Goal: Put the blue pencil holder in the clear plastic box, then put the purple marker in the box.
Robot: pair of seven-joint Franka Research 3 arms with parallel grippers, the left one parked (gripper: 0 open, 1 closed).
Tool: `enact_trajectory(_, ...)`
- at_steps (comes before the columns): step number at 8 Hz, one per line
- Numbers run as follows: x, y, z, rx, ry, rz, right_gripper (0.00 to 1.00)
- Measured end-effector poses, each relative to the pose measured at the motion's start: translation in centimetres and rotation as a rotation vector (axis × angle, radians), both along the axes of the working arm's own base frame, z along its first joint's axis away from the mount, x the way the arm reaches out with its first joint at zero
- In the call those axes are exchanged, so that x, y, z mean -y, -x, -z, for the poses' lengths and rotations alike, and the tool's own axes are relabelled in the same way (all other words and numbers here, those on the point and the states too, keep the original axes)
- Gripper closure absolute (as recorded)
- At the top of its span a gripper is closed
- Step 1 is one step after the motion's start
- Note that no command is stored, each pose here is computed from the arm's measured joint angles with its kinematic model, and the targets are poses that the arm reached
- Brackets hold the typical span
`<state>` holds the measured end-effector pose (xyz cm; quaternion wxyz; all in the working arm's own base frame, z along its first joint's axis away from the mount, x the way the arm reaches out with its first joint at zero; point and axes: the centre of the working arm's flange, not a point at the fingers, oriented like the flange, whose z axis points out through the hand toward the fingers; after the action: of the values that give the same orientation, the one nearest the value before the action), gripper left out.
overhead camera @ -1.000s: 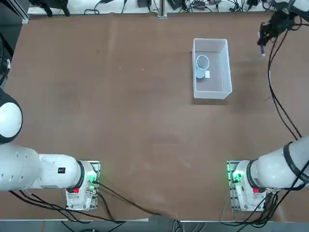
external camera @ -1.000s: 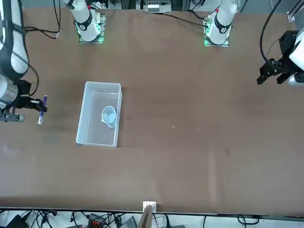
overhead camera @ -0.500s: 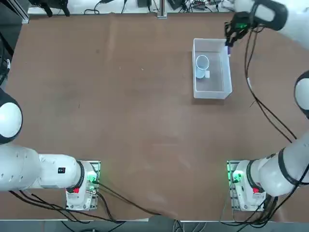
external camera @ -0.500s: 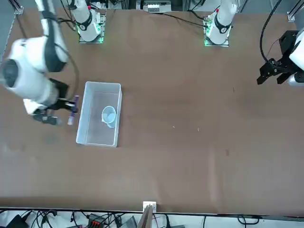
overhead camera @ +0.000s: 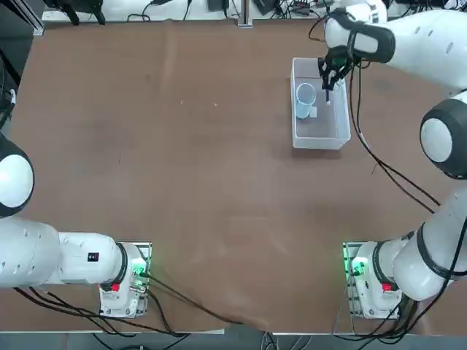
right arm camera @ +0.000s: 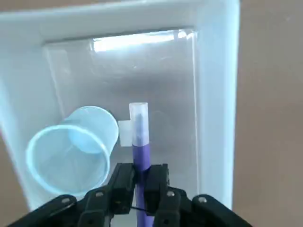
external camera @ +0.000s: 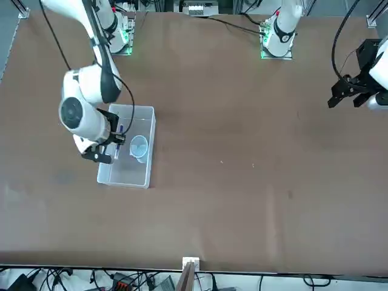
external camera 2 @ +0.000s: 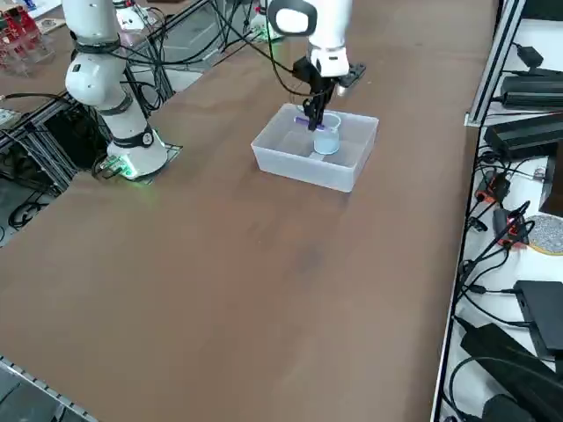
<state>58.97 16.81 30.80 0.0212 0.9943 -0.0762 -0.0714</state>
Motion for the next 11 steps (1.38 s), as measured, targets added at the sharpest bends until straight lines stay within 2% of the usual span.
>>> enact_trajectory(4, 0.3, 1.8, 3.6, -0.008, 0.005, -0.066, 0.85)
enact_trajectory(7, 1.6, 2.7, 5.8, 0.049, -0.001, -0.091, 0.85)
enact_trajectory(11, 2.0, 3.3, 7.6, 0.036, 0.009, -0.092, 0.85)
